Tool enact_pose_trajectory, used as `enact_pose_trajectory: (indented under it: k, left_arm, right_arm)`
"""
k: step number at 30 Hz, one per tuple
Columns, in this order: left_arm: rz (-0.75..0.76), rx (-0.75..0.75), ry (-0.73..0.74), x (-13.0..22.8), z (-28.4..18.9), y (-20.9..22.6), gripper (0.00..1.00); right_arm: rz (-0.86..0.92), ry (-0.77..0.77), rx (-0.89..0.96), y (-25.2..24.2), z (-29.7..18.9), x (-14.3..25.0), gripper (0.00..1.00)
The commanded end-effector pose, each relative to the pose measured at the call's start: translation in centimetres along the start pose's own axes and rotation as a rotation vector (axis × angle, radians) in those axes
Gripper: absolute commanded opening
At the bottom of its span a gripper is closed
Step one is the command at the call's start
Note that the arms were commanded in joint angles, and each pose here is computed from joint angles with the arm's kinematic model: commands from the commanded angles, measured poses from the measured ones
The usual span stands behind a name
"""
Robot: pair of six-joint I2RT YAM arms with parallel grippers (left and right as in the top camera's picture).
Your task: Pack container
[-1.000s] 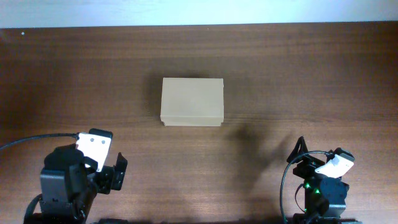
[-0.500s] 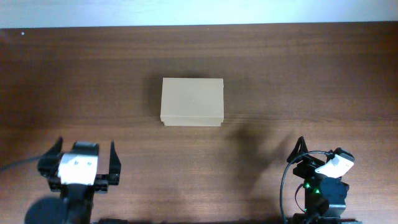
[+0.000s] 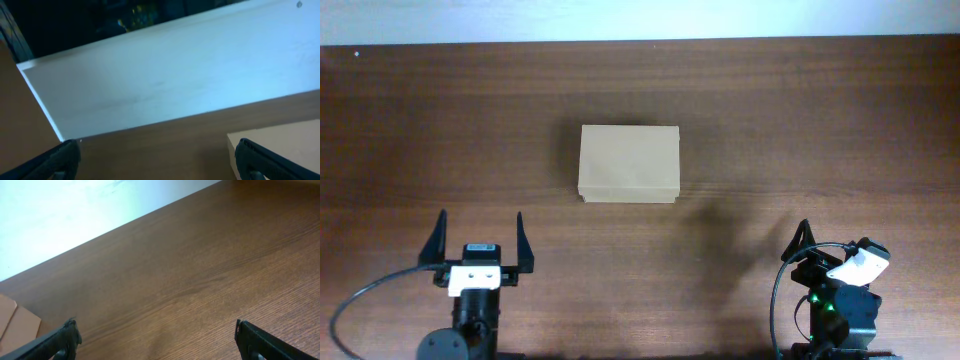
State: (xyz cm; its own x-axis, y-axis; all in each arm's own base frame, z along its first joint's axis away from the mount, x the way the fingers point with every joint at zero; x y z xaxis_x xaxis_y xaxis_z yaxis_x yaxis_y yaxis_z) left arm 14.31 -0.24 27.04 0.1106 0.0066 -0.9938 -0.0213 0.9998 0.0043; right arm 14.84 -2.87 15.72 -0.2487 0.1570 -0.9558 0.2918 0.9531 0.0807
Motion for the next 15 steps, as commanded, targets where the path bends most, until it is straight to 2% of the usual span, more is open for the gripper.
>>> enact_pose_trajectory:
  k: [1,7,15]
  left_arm:
    - [-0.005,-0.007,-0.008,2.0,0.2,0.1,0.99]
    - [-0.001,-0.048,-0.018,4.8,0.9,0.6,0.99]
    - [0.005,-0.062,0.053,7.8,1.2,0.9,0.99]
  right_arm:
    - [0.012,-0.006,0.003,-0.1,0.1,0.1,0.99]
    - [0.012,-0.006,0.002,-0.1,0.1,0.1,0.99]
    - [0.012,-0.006,0.003,-0.1,0.1,0.1,0.99]
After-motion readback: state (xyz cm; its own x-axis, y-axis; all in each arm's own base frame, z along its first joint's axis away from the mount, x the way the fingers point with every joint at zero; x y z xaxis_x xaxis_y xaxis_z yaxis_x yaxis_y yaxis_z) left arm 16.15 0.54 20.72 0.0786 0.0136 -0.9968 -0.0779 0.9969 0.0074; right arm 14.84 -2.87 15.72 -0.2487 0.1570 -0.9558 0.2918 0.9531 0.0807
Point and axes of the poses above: each gripper's point midway between its finger pads, its own z axis out along the fingers, its own y axis along the line the jaws close on, x = y × z, the point moved 8 cm from there along -z, back along the fingers, and after that the axes turned 13 degrees about -z, right-handed, at the moved point
